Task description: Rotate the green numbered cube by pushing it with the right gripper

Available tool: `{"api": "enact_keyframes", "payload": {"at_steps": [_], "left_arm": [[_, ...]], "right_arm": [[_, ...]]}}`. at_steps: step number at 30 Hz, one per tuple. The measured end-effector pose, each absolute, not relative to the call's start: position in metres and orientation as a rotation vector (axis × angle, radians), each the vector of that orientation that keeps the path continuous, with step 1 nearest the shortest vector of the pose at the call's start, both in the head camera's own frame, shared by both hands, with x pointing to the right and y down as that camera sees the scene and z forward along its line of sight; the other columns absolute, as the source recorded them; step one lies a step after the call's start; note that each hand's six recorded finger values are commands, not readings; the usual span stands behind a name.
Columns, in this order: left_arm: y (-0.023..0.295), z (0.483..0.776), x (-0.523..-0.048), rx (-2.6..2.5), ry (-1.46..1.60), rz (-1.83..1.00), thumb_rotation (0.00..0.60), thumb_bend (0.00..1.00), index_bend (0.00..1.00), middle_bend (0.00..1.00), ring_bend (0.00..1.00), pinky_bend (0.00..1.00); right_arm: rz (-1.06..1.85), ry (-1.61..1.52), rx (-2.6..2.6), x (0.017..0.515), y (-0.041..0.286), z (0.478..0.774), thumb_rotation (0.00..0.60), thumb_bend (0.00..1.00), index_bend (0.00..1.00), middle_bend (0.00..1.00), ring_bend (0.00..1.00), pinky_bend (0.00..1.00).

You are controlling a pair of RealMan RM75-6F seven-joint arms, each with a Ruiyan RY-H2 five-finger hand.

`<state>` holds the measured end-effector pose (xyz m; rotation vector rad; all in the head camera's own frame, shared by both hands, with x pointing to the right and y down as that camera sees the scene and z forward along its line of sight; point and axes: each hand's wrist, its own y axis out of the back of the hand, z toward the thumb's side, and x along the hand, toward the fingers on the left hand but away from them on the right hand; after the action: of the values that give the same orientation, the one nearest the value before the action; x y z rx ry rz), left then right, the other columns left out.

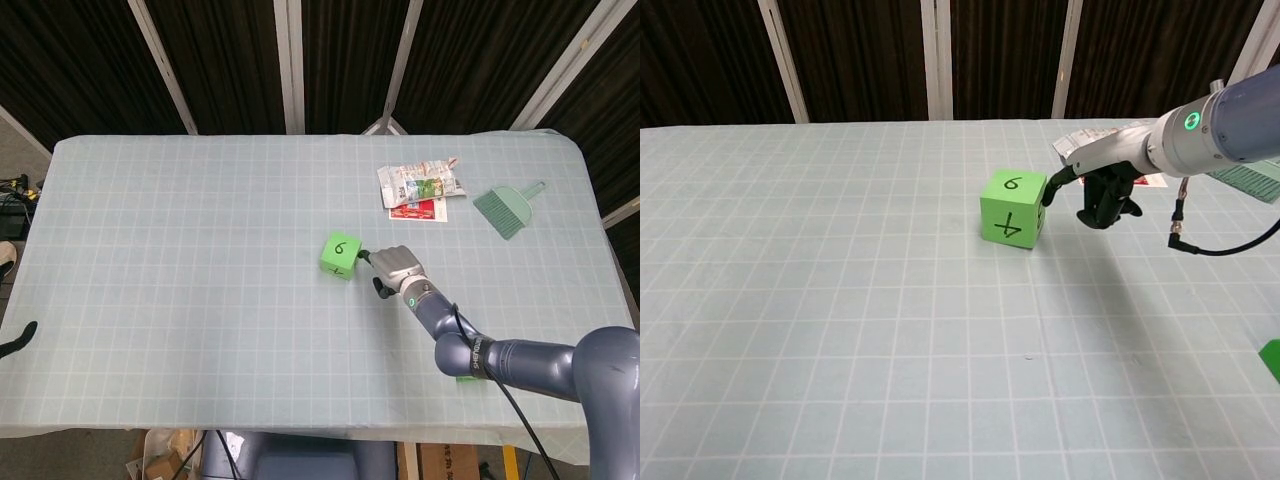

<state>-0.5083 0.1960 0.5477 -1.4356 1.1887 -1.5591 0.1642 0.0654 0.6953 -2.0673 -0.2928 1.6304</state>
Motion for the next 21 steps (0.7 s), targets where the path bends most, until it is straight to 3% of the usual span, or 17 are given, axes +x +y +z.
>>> {"api": "enact_keyframes", "payload": {"at_steps": [21], "left_arm": [[0.195, 0.549, -0.509, -1.431, 1.188, -1.564, 0.6, 0.34, 0.11, 0.0, 0.0, 0.08]], "right_arm": [[1.622, -0.331, -2.02, 0.148, 0.043, 0.703, 0.6, 0.67, 0.14, 0.82, 0.78, 0.67]]}}
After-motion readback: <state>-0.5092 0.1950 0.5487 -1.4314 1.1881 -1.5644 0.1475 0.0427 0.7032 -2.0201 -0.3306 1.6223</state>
